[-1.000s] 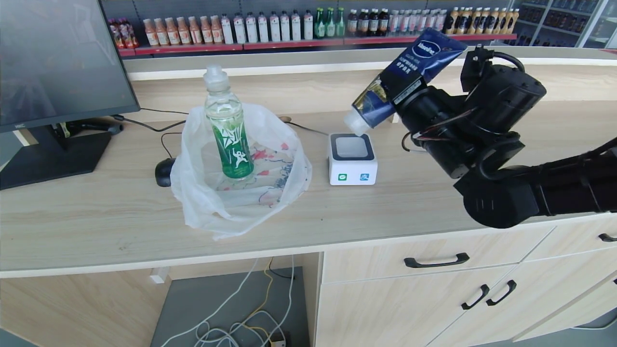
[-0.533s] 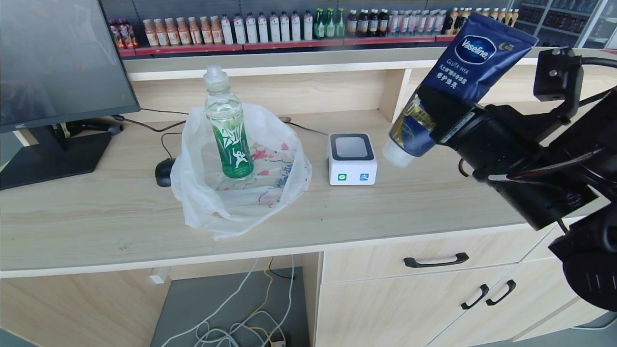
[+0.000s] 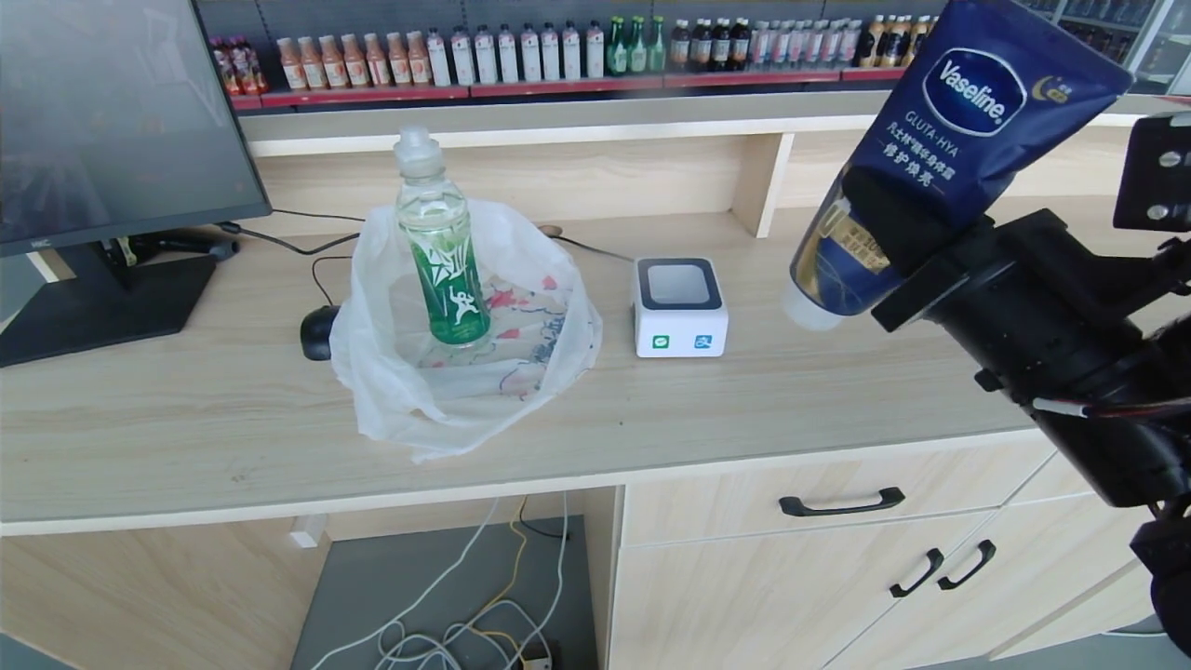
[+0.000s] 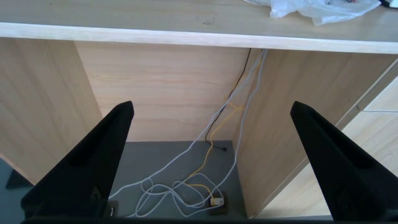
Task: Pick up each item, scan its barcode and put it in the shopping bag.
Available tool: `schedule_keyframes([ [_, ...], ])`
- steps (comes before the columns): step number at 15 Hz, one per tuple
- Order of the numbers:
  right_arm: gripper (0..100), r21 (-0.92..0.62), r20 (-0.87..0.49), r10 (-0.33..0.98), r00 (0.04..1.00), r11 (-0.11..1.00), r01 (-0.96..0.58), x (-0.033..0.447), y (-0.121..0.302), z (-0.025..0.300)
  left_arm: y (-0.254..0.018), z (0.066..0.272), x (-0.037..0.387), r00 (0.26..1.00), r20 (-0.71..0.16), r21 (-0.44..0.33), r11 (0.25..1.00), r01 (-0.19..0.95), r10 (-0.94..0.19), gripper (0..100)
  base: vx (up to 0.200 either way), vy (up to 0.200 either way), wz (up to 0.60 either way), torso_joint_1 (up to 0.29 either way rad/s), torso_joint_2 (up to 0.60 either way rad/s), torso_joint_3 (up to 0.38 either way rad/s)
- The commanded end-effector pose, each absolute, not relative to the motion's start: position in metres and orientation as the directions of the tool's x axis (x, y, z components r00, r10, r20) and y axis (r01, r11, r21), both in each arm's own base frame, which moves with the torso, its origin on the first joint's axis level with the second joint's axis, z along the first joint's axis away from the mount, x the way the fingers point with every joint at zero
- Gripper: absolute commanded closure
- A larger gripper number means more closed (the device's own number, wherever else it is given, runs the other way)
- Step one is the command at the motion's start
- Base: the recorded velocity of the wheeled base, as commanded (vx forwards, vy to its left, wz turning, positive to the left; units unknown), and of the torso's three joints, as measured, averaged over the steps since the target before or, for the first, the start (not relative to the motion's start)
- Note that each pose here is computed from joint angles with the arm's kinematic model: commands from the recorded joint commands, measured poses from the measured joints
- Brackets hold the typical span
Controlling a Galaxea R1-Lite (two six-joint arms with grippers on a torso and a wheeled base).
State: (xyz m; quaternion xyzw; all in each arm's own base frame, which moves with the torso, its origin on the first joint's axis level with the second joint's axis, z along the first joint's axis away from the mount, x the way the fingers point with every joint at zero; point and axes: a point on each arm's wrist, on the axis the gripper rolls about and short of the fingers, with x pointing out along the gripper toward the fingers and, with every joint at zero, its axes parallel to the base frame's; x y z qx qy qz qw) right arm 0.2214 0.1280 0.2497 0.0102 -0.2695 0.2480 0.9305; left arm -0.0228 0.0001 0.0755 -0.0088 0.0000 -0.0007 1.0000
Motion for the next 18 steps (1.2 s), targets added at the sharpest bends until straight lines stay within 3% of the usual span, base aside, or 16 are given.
schedule_keyframes([
  [1,100,-0.171,0.477,0.491,0.729,0.866,-0.470,0.223,0.125,0.240,0.000,0.076,-0.023,1.000,-0.002,-0.018,1.000,0.002,-0.002,0,0.000,0.000,0.00,0.000,0.00,0.000],
  [6,100,-0.182,0.484,0.392,0.782,0.920,-0.348,0.250,0.096,0.239,0.000,0.075,-0.023,1.000,0.000,-0.018,1.000,0.002,-0.002,0,0.000,0.000,0.00,0.000,0.00,0.000],
  [10,100,-0.169,0.500,0.378,0.779,0.925,-0.340,0.256,0.095,0.243,0.000,0.075,-0.023,1.000,0.000,-0.018,1.000,0.000,0.000,0,0.000,0.000,0.00,0.000,0.00,0.000],
  [18,100,-0.145,0.500,0.379,0.779,0.923,-0.356,0.251,0.094,0.241,0.000,0.076,-0.023,1.000,-0.002,-0.023,1.000,0.000,0.000,0,0.000,0.200,0.00,0.002,0.00,0.001],
])
